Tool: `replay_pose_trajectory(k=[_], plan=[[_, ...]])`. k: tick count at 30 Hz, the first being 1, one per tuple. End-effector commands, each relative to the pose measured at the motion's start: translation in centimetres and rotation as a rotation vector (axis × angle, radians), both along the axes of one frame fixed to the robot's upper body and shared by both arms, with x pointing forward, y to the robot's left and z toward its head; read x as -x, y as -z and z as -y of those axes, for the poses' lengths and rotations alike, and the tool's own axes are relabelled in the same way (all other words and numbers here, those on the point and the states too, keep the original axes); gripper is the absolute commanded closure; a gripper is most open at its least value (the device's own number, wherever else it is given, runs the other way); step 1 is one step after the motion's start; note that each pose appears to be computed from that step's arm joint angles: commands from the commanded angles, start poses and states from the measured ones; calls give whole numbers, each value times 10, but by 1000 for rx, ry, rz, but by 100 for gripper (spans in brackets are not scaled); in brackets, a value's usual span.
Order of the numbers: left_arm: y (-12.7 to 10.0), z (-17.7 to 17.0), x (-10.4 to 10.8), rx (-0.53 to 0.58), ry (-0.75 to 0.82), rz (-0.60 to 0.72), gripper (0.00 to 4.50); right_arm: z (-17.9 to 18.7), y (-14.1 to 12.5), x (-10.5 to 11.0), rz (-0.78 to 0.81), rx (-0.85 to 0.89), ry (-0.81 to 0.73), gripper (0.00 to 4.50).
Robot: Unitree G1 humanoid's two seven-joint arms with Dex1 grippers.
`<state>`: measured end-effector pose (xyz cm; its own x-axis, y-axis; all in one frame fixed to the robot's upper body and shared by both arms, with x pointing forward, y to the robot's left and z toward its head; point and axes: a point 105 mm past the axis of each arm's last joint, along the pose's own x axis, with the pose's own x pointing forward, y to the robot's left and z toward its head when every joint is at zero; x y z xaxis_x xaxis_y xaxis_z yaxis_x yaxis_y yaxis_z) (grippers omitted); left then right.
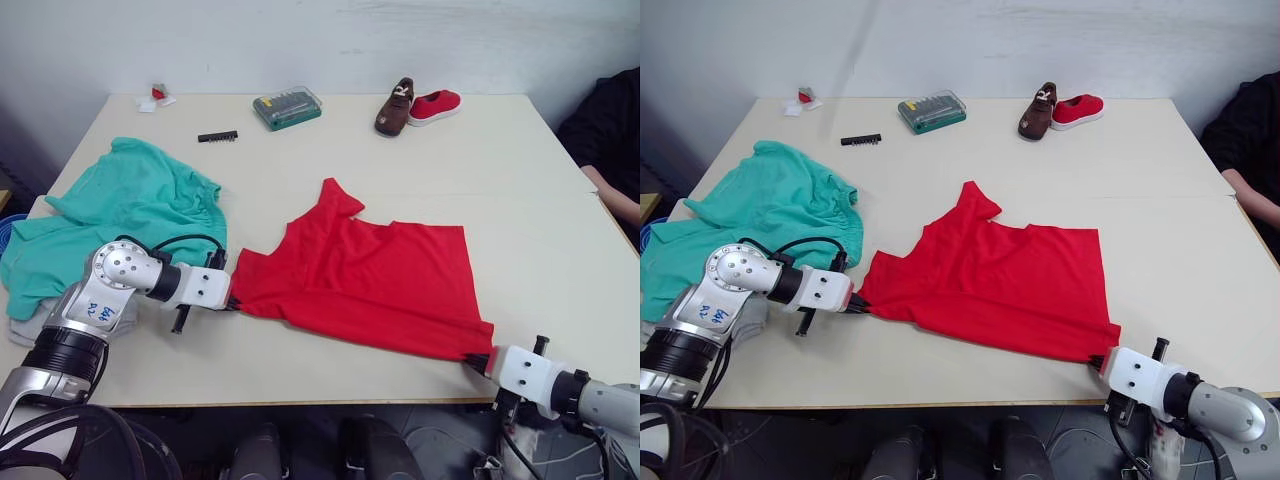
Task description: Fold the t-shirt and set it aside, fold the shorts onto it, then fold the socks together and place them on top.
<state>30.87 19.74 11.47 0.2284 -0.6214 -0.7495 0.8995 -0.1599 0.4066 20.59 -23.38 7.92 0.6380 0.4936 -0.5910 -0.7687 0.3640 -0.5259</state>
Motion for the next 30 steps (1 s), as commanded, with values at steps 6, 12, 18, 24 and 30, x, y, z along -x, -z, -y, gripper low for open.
replay_pose_trajectory(k=[6,12,18,24,30], plan=[[11,-15,54,-24,-31,-228,447,30,-5,4,-14,201,-207,450],[24,-20,93,-39,-89,-314,447,34,-1,10,-32,219,-278,450],[30,-17,99,-9,-179,-253,447,33,-1,10,-33,192,-273,450],[34,-18,96,3,-221,-229,447,25,-3,13,-69,140,-267,450],[34,-26,90,15,-247,-210,447,8,-7,25,-142,39,-250,450]])
